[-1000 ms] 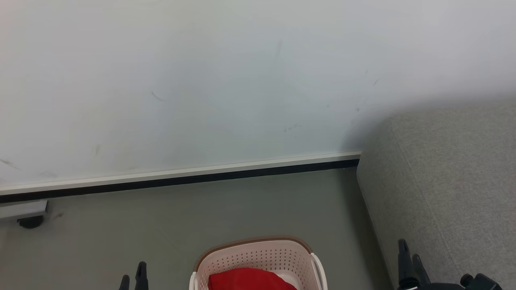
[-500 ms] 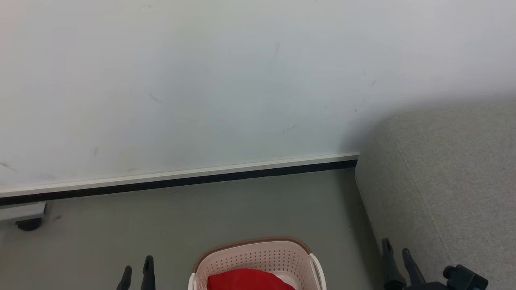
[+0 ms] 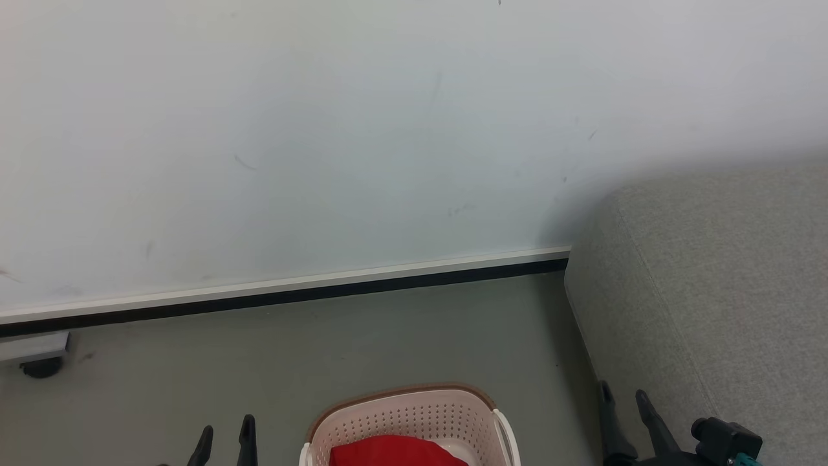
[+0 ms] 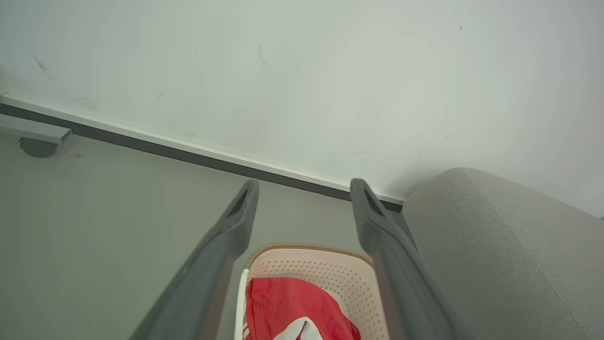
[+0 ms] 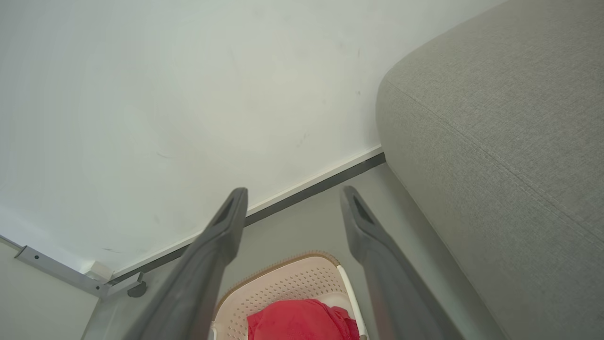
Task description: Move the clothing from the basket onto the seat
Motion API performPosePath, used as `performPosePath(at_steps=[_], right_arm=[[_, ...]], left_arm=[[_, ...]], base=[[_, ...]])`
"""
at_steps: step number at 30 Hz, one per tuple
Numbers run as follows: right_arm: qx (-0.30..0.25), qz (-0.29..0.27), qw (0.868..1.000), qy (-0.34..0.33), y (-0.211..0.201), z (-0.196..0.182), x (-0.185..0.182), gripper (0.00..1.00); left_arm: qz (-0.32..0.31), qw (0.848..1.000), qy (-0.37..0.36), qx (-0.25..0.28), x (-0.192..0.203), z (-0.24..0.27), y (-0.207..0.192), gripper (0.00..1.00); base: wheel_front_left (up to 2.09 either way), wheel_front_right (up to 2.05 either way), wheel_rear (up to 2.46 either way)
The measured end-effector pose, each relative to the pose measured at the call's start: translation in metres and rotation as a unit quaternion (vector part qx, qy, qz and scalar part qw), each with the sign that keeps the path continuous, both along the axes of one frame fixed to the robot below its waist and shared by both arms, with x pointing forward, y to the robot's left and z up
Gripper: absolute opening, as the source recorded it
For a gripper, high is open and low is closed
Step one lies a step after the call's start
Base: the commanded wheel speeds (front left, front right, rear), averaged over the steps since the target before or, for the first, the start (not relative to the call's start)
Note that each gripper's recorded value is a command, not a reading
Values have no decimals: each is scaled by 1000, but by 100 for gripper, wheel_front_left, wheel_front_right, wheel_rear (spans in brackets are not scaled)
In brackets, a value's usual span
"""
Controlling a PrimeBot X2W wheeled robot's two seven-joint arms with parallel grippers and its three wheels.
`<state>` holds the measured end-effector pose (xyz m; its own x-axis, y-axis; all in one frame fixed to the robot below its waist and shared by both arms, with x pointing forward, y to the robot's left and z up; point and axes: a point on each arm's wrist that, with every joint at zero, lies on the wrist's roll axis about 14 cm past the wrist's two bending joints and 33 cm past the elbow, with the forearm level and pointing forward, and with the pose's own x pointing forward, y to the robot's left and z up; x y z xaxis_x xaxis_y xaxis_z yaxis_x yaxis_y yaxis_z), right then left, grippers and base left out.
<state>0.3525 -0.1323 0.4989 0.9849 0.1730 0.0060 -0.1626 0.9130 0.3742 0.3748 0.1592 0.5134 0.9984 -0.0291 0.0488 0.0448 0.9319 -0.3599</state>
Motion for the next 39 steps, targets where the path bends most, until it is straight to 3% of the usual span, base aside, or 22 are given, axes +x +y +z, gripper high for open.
performPosePath(at_steps=[16, 39], right_arm=[[-73, 12, 997, -13, 4, 0, -5, 100], [-134, 28, 990, -34, 11, 3, -10, 100]], left_arm=[[3, 998, -25, 57, -2, 8, 2, 100], [-6, 993, -44, 109, -5, 12, -9, 100]], base=[[0, 0, 0], [0, 0, 0]])
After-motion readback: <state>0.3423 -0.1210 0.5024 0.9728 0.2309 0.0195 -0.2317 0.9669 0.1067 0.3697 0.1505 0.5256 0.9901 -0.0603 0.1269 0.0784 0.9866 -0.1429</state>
